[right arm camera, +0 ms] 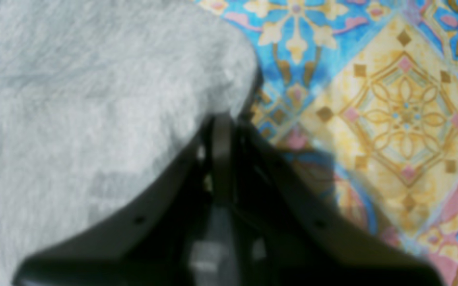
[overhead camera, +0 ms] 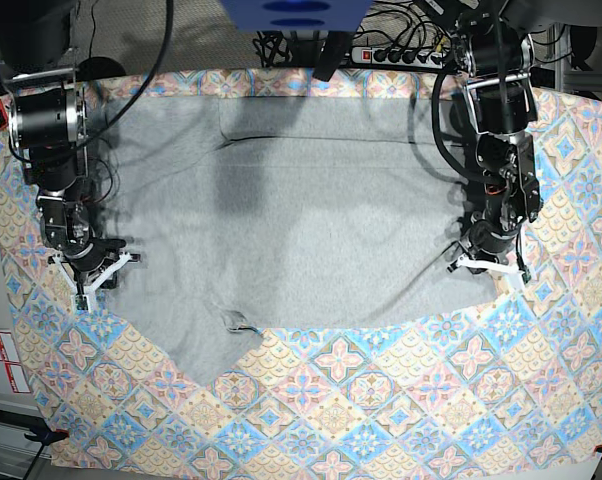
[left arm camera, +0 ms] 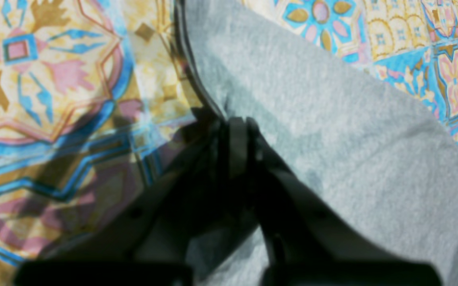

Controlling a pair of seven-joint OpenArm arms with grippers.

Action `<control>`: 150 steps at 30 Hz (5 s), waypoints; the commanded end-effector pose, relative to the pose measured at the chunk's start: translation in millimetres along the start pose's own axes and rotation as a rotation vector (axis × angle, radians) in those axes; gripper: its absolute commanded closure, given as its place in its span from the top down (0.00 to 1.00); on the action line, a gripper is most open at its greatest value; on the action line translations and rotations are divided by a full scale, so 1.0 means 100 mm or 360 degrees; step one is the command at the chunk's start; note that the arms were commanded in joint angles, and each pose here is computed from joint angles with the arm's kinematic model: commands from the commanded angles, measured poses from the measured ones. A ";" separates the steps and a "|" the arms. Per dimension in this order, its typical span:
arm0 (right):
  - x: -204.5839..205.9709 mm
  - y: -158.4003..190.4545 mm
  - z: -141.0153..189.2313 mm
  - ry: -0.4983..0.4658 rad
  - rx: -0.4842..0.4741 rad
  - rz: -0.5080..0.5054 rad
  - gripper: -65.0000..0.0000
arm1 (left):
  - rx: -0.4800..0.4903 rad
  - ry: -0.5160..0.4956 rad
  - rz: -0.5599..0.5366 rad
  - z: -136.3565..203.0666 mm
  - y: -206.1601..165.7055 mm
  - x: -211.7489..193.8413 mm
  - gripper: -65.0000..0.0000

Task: Fold the T-shirt properly
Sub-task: 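Pinch the shirt's side edges with both grippers, then pull the side edges back toward the collar, folding the shirt lengthwise, then slide the right gripper along the strip's end and pinch it near the collar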

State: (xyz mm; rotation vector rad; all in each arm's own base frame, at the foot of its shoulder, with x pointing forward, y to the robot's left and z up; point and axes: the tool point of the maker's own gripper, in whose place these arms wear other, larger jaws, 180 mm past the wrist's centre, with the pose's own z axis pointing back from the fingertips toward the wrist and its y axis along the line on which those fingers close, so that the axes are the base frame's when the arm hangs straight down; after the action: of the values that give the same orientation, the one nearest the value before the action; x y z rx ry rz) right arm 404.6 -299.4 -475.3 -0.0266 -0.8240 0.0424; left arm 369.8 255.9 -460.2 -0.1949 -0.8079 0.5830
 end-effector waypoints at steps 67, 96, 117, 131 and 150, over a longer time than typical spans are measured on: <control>-0.20 -0.36 1.34 -0.0413 -0.0089 0.0125 0.01 | 0.0056 -0.0139 -0.0128 1.24 0.71 -0.32 0.00; -0.16 -0.29 1.34 -0.0431 -0.0067 0.0136 0.01 | -0.0028 -0.0140 -0.0286 1.56 0.54 -0.35 0.00; -0.40 -0.32 1.35 -0.0285 -0.0076 0.0134 0.07 | 0.0216 0.0095 -0.0201 1.38 1.22 -0.78 0.05; -0.19 -0.48 1.45 -0.0375 -0.0177 0.0059 0.27 | 0.0204 0.0078 -0.0194 1.34 1.19 -0.73 0.23; 0.46 0.04 1.51 -0.0595 -0.0043 0.0087 0.28 | 0.0196 0.0076 -0.0193 1.32 1.17 -0.73 0.23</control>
State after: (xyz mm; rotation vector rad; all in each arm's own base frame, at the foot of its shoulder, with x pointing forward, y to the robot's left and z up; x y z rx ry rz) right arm 312.5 -287.4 -362.9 -0.0540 -1.1178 0.0871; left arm 183.7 296.9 -464.5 -0.0689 -0.7153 0.5180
